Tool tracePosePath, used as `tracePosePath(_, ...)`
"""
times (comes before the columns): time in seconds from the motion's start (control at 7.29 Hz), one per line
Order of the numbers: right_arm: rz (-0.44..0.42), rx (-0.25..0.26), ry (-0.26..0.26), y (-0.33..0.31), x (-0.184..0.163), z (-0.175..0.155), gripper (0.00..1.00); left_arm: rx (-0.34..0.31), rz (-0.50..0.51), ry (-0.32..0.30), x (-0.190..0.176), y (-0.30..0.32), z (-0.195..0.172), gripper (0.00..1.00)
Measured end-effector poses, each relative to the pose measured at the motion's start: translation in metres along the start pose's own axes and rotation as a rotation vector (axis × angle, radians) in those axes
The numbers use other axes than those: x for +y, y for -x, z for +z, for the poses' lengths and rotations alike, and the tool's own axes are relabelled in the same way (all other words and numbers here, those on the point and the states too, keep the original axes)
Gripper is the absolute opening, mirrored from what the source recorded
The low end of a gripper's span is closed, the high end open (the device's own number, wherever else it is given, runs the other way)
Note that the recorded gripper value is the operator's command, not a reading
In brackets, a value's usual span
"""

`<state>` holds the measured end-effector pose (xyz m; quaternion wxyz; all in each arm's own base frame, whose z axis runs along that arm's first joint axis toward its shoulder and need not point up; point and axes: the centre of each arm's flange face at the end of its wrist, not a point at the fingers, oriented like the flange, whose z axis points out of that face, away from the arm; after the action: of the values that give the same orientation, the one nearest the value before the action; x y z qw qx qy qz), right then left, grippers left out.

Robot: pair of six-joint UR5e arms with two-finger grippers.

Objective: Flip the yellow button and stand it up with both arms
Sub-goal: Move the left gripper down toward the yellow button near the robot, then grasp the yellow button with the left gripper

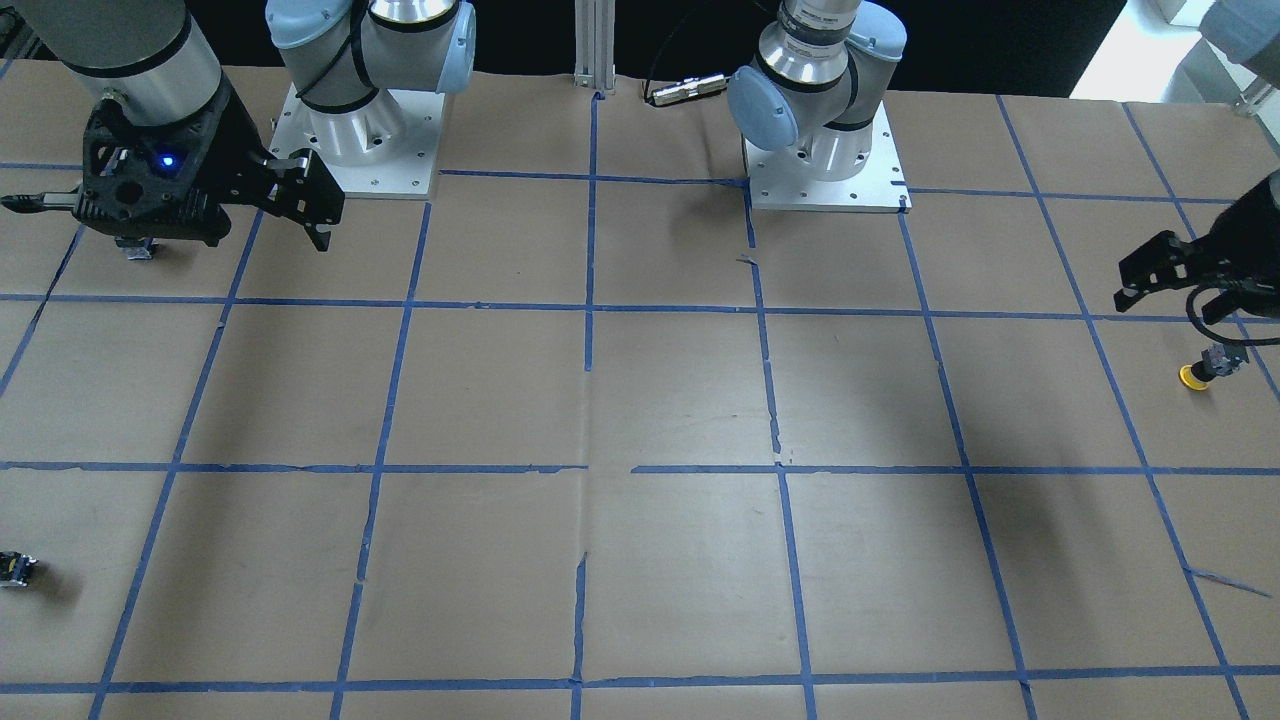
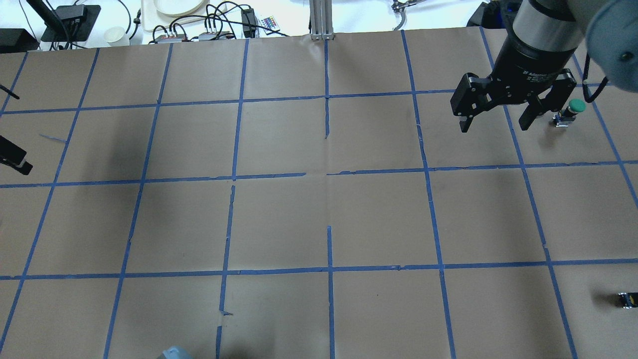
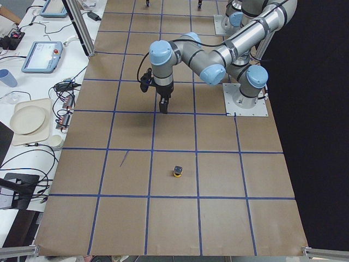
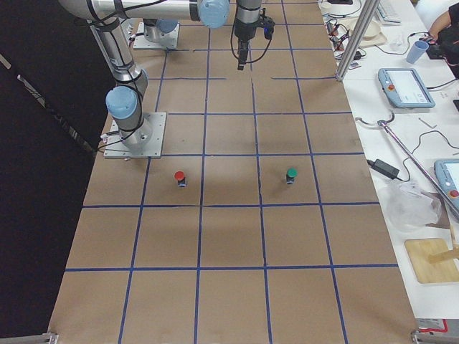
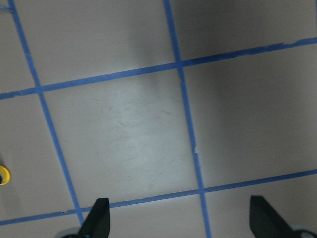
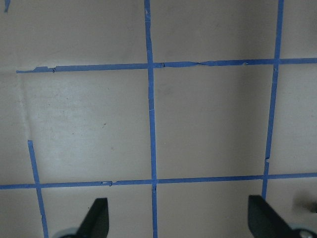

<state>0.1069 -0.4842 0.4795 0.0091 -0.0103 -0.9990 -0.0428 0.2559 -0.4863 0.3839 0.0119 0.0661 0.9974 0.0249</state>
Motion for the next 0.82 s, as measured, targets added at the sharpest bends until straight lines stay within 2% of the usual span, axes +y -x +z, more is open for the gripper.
tracePosePath(0.14, 0.001, 0.0, 0.001, 0.0, 0.0, 0.0, 1.0, -0.016, 0.003, -0.012, 0.007, 0.041, 0.02, 1.0)
tracePosePath(0.41, 0.001, 0.0, 0.002, 0.0, -0.001, 0.001, 1.0, -0.052, 0.069, -0.027, 0.028, 0.108, 0.051, 1.0)
tracePosePath(0.82, 0.001, -0.001, 0.006, 0.0, 0.0, 0.002, 1.0, -0.066, 0.048, -0.029, 0.06, 0.184, 0.117, 1.0)
